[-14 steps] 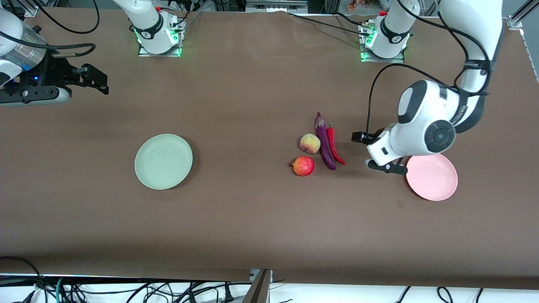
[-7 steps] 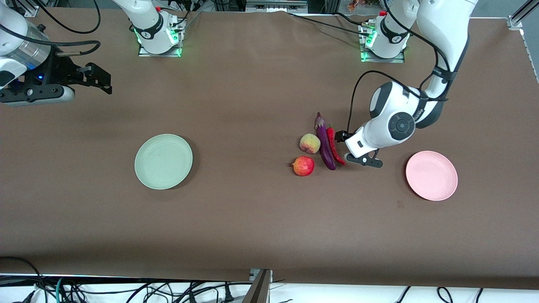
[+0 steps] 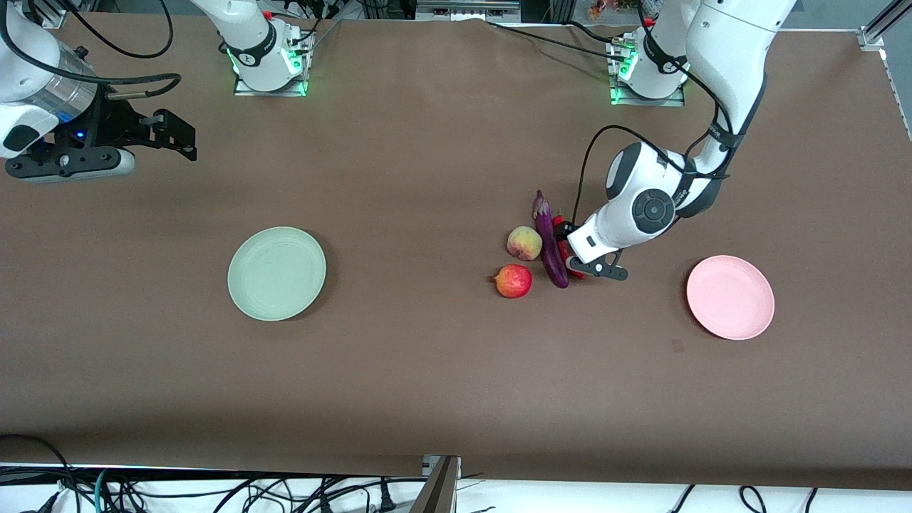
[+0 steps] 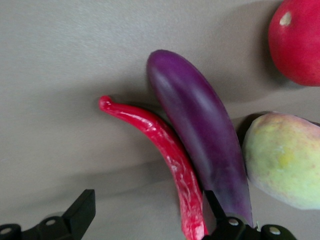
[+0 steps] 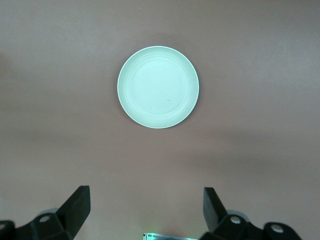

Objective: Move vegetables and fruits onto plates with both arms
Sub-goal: 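Lower the left gripper over the red chili pepper, then grasp the chili with the left gripper while the right gripper reaches the pomegranate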

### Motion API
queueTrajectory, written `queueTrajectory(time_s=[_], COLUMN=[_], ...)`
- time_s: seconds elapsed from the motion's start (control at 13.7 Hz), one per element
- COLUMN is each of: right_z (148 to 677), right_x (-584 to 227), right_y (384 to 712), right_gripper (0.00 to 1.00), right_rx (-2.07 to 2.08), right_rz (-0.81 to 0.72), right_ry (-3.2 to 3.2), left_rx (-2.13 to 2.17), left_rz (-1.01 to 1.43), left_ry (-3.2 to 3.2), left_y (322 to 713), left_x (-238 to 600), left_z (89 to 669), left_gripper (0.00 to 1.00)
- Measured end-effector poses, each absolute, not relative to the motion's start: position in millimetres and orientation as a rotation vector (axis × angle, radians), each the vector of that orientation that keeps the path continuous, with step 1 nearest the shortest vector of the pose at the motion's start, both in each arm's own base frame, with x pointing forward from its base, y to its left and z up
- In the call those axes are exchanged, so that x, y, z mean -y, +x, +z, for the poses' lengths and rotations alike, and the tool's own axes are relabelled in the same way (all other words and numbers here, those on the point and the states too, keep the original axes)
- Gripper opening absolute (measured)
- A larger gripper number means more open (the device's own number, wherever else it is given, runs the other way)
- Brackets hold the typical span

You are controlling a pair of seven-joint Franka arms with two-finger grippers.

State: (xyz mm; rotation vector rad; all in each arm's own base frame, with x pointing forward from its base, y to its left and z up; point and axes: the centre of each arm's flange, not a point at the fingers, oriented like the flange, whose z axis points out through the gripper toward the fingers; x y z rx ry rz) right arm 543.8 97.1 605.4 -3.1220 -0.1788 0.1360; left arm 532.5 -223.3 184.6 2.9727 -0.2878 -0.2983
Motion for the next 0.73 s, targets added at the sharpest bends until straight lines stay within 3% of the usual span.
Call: queueTrajectory(time_s=[0.15, 0.36, 0.44, 0.58, 0.73], right_z=[597.3, 585.7, 583.7, 576.1, 563.9], right_x=[-101.6, -107.1, -110.7, -120.7, -138.7], right_y=[544.3, 544.3, 544.8, 547.7, 551.9], right_gripper=[1.00, 1.00, 1.00, 1.00, 1.00], right_rx=[0.191, 0.206, 0.214, 0.197, 0.188], right_rz=[0.141, 0.158, 0.157, 0.167, 0.183], right_ry=[-3.121, -3.121, -3.120, -3.120, -3.119], left_rx=[0.282, 0.285, 0.285, 0.268, 0.178], left_rz=[-0.297, -0.292, -0.292, -0.291, -0.301], left_ry=[2.971, 2.969, 2.969, 2.967, 2.936], left_y=[531.6, 530.9, 531.0, 532.1, 533.1], left_x=[223.5, 225.8, 225.7, 224.7, 224.6], left_z=[172.3, 170.0, 170.0, 170.6, 171.4], left_gripper=[0.89, 0.67, 0.66, 0.52, 0.54])
